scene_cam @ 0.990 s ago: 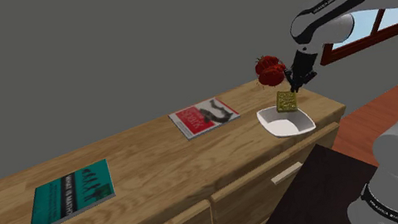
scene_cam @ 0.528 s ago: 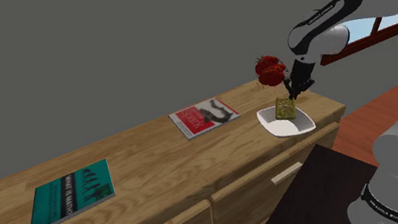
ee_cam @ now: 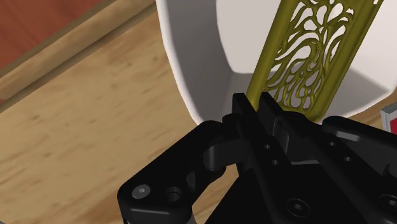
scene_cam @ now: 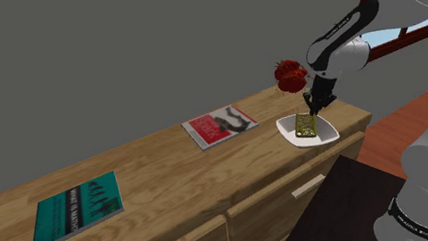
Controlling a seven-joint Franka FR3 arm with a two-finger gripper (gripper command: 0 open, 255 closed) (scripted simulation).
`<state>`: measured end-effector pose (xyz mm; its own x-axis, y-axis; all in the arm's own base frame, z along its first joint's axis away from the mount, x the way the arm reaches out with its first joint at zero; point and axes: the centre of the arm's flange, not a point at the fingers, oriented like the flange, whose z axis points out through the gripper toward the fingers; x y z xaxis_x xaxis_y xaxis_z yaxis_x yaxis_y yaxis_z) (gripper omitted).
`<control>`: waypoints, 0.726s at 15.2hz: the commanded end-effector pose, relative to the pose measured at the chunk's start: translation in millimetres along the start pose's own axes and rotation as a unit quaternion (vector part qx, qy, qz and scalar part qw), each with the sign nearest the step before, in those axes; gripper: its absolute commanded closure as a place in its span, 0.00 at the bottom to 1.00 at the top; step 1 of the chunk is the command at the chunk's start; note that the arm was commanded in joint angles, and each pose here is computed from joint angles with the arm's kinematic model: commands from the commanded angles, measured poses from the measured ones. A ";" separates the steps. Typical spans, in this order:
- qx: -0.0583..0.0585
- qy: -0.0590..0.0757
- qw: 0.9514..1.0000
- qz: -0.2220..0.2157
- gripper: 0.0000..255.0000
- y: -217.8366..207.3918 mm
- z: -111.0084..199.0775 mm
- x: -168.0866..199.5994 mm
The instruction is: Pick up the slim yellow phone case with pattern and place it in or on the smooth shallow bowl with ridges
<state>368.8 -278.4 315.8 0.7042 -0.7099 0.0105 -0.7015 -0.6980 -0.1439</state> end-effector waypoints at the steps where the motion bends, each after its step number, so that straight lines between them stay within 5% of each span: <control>1: 0.000 0.000 1.000 0.000 1.00 0.6 4.8 -0.3; 7: 0.000 0.000 1.000 0.000 1.00 0.6 4.8 -0.3; 8: 0.000 0.000 1.000 0.000 0.00 0.6 4.8 -0.3; 11: 0.000 0.000 1.000 0.000 0.00 0.6 4.8 -0.3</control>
<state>368.7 -278.2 310.9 0.7041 -0.7100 0.0111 -0.7015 -0.6980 -0.1438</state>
